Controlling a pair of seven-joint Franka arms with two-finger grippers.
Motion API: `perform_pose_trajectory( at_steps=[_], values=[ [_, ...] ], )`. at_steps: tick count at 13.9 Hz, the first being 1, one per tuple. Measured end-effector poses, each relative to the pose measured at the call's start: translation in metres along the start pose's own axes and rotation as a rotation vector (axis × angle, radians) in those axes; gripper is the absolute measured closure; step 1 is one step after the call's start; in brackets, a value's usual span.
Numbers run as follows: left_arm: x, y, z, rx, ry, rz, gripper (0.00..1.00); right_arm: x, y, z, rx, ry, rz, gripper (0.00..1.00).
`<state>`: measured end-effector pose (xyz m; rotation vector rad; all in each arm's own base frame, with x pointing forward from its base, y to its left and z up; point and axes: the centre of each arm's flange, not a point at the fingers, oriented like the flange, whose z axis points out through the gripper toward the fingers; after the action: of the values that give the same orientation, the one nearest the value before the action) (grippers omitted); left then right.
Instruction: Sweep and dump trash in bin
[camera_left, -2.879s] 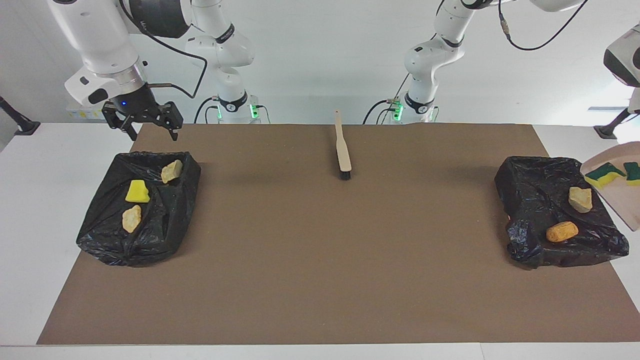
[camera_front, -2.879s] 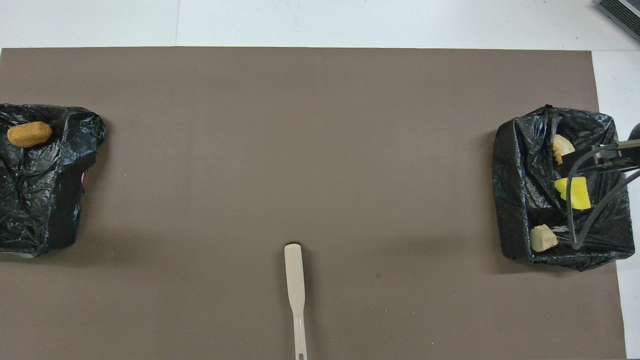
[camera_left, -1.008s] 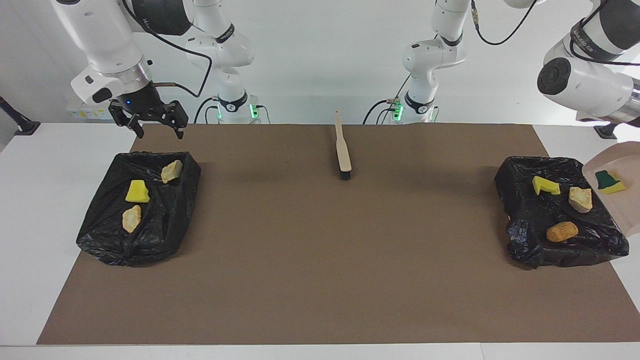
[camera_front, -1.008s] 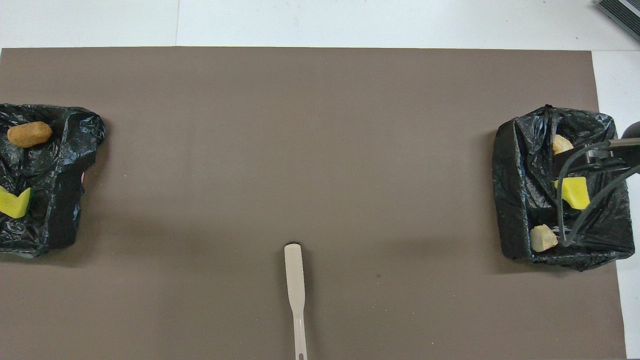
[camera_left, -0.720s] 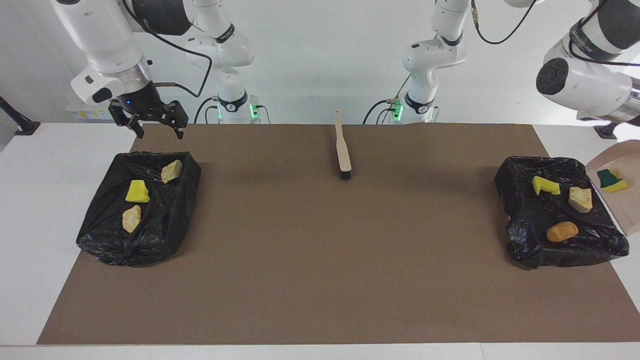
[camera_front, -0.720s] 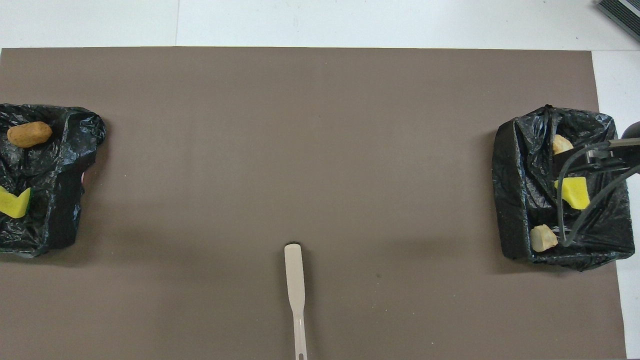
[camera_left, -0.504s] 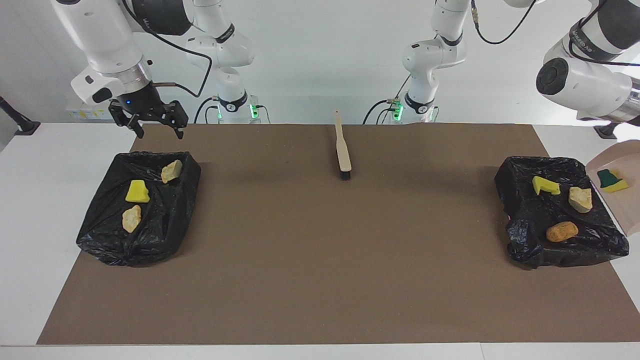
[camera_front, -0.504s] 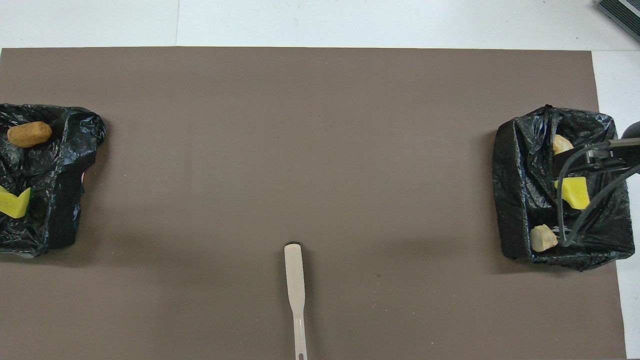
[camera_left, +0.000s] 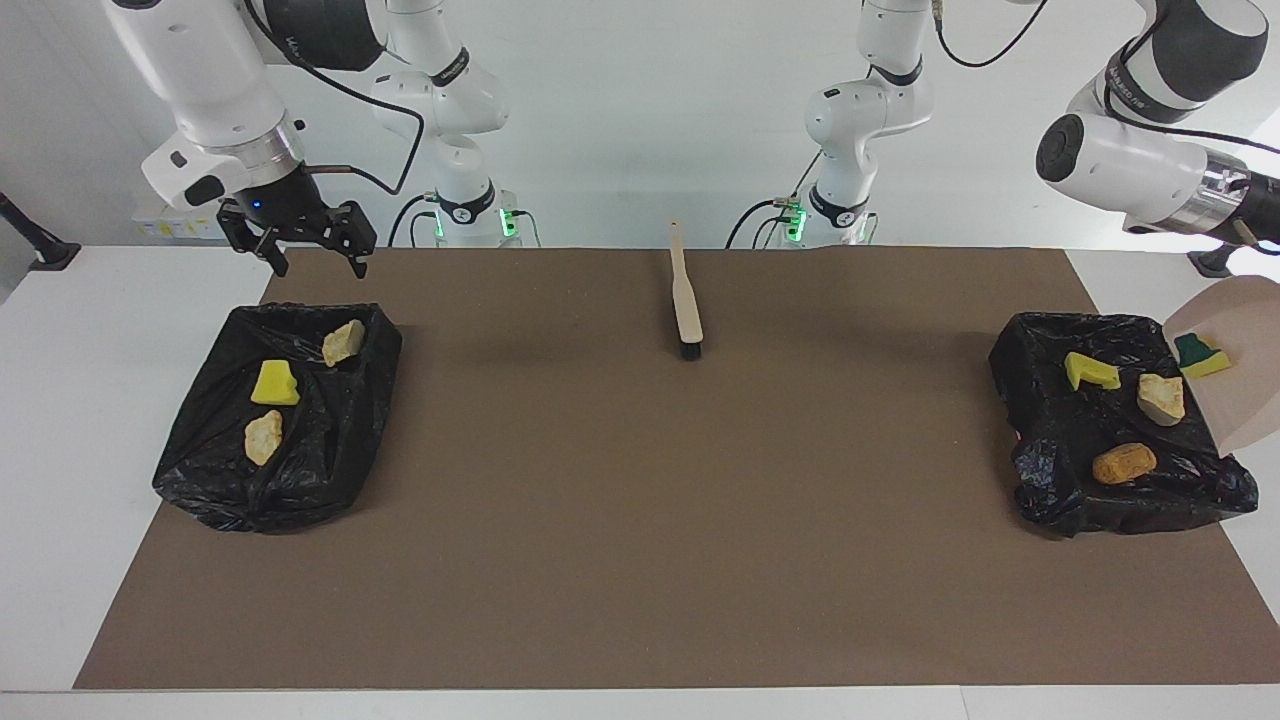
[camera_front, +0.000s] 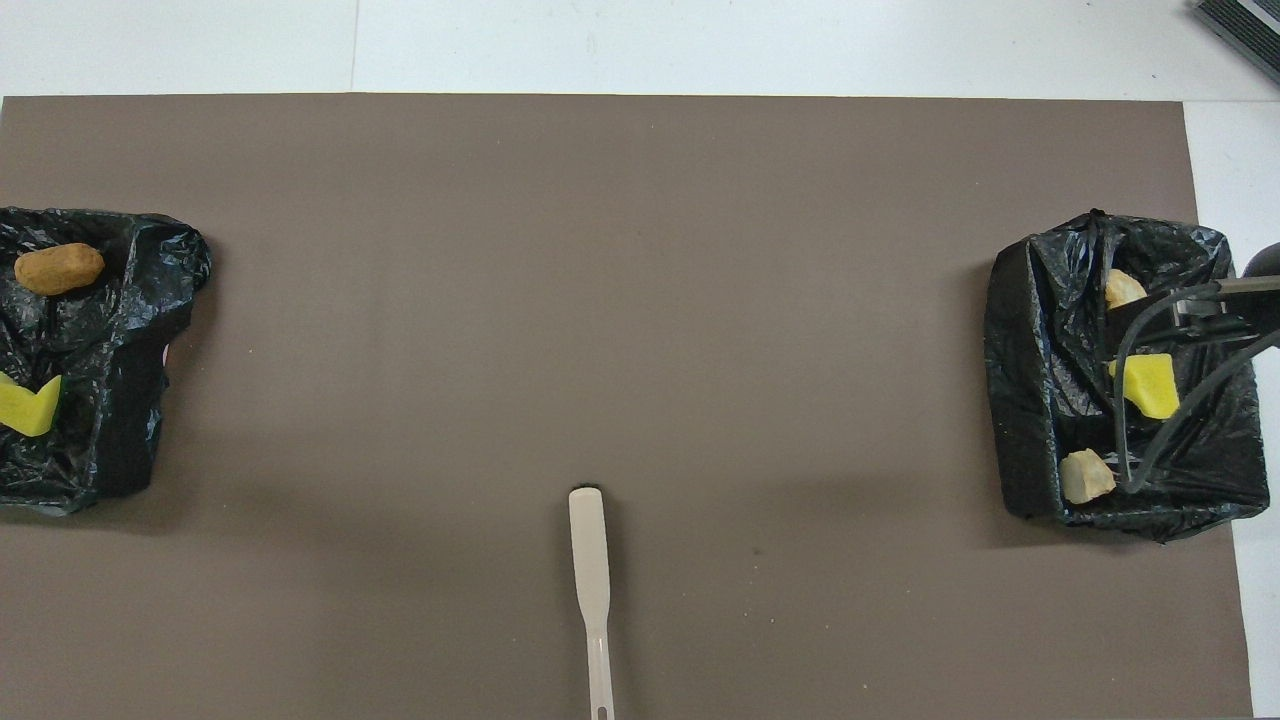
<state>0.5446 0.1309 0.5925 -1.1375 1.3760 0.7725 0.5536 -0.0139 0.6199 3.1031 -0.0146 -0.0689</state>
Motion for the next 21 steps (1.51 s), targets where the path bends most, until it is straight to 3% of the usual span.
perform_pose_trajectory(
  at_steps=[4,11,18,21],
  values=[
    [-0.013,-0.004,-0.028,0.010,-0.029,-0.015,0.68,0.000,0.000,0.000,0.000,0.000,0.000,0.00],
    [0.029,0.002,-0.024,0.031,0.026,0.011,0.68,0.000,0.000,0.000,0.000,0.000,0.000,0.00],
    [0.002,-0.006,-0.038,0.042,0.013,-0.054,0.68,0.000,0.000,0.000,0.000,0.000,0.000,0.00],
    [-0.009,-0.017,-0.061,0.028,0.072,-0.120,0.68,0.000,0.000,0.000,0.000,0.000,0.000,0.00]
  ],
)
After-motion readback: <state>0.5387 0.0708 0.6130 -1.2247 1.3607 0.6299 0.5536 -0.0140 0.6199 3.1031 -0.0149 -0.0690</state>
